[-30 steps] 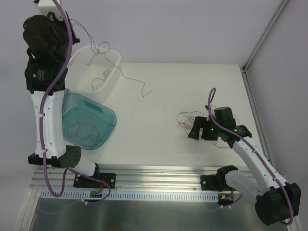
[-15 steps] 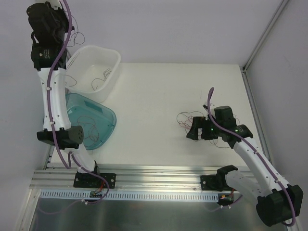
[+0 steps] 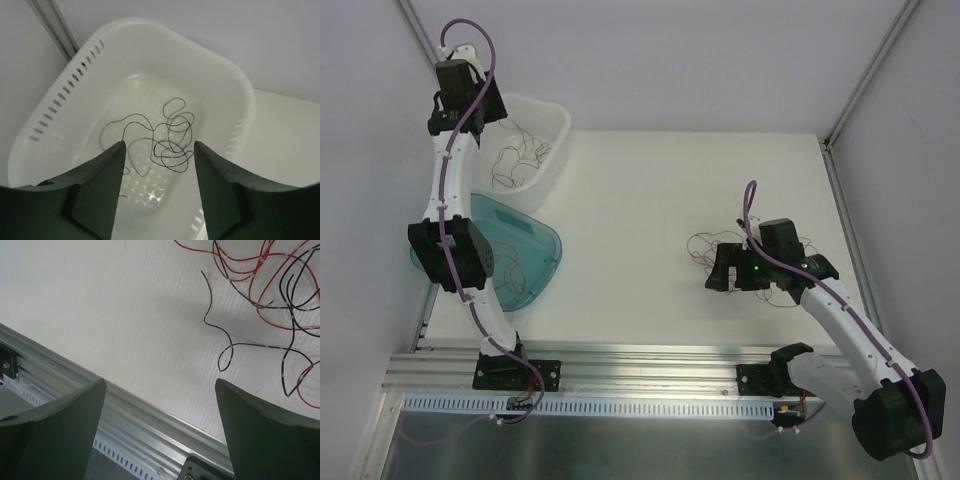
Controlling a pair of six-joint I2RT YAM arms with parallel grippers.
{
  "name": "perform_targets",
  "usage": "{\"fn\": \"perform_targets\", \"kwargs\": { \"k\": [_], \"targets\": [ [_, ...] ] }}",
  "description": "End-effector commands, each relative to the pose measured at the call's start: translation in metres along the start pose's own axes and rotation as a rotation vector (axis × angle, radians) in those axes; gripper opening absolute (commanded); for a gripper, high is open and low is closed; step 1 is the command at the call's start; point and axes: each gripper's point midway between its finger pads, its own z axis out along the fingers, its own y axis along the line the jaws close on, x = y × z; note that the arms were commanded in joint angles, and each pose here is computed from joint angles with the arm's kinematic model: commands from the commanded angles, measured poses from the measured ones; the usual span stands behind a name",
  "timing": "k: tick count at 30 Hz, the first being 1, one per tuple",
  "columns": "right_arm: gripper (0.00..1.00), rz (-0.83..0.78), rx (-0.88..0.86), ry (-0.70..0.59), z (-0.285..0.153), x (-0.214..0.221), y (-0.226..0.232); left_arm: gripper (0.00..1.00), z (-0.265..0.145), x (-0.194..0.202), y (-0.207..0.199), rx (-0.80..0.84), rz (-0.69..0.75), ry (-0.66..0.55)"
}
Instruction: Untangle the cables
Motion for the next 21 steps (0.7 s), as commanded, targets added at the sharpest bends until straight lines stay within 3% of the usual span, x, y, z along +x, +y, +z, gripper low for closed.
{"fn": "perform_targets", "kwargs": {
  "k": [1,3,7,9,14,21],
  "targets": [
    [0.95,-0.032,-0.009,-0.050,-0.008,-0.018,0.008,0.60,-0.008,-0.009,-0.008,0.041,-0.052,-0.042],
    [0.95,-0.038,-0.004,-0.070,-0.014,-0.024,0.009,0.78,-0.024,-0.015,-0.015,0.070,-0.074,-0.056],
    [0.95,-0.033,0.078,-0.091,-0.022,-0.030,-0.001,0.99,-0.050,-0.001,-0.039,0.171,-0.080,-0.025],
    [0.95,0.000,0.165,-0.102,-0.026,-0.033,-0.014,0.99,-0.072,-0.002,-0.054,0.221,-0.070,-0.035],
    [0.90,0.102,0.355,-0.146,-0.038,-0.036,-0.047,0.99,-0.125,0.040,-0.102,0.339,-0.040,0.020],
    [0.81,0.215,0.419,-0.148,-0.028,-0.028,-0.073,0.99,-0.187,0.144,-0.177,0.572,0.058,0.195]
  ]
}}
